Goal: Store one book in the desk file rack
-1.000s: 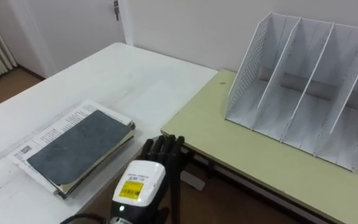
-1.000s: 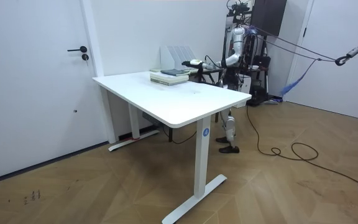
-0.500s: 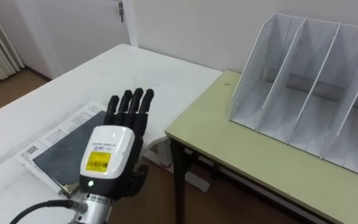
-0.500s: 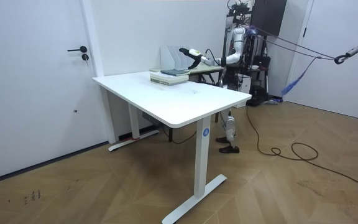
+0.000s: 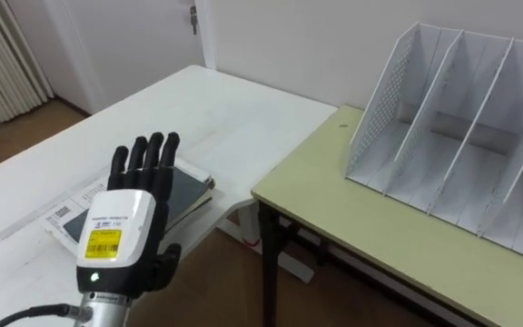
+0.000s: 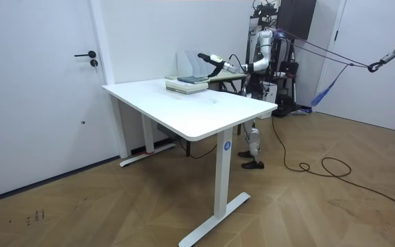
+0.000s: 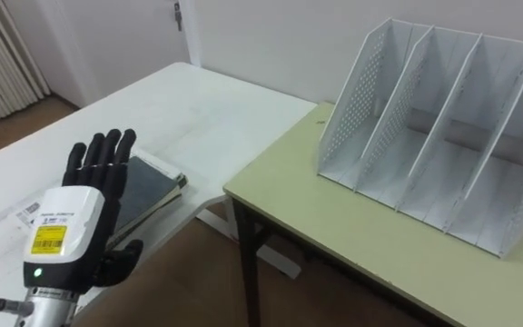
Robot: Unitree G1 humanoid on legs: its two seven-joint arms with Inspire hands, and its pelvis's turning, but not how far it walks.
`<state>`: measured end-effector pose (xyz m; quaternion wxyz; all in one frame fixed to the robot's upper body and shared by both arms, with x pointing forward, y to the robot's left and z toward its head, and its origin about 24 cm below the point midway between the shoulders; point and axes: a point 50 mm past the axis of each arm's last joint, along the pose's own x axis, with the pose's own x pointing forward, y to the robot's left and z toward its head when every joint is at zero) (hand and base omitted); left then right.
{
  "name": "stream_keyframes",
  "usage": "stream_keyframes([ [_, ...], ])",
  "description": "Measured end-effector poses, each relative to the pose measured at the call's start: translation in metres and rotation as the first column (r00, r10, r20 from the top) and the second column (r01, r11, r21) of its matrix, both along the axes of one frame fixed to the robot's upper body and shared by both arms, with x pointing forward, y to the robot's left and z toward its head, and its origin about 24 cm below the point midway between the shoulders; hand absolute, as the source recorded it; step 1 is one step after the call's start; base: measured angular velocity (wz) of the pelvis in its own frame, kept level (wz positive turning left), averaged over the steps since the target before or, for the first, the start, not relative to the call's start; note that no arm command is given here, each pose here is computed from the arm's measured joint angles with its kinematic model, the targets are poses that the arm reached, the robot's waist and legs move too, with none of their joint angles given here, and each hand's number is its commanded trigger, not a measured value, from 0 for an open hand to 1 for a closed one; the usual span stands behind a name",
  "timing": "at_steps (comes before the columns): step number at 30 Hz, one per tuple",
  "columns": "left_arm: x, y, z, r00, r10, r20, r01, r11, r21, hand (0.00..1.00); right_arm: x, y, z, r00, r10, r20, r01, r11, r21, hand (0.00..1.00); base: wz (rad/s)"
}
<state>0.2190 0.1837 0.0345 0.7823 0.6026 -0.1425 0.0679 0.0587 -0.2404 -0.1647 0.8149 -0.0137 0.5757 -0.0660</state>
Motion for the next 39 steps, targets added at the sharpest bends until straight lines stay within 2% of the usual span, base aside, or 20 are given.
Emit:
stream_keyframes([
  [5,0.000,0.001,-0.004,1.000,0.006,-0.015,-0.006,1.000,-0.004,0.00,0.001,0.000,0.000,1.000,0.003,0.008,-0.003,1.000,0.000,0.00,0.00],
  [21,-0.010,0.012,-0.049,0.968,0.105,-0.226,-0.105,0.994,0.014,0.00,-0.001,0.001,0.000,1.000,0.003,-0.006,-0.003,1.000,0.016,0.00,-0.01],
  [32,-0.009,0.020,-0.048,0.963,0.148,-0.224,-0.147,0.989,0.020,0.00,0.000,0.001,0.000,1.000,0.003,-0.008,-0.003,1.000,0.024,0.00,0.00],
  [39,-0.006,0.031,-0.045,0.948,0.200,-0.246,-0.214,0.976,-0.034,0.00,0.002,-0.002,0.001,1.000,-0.012,-0.004,0.012,1.000,0.020,0.00,-0.02],
])
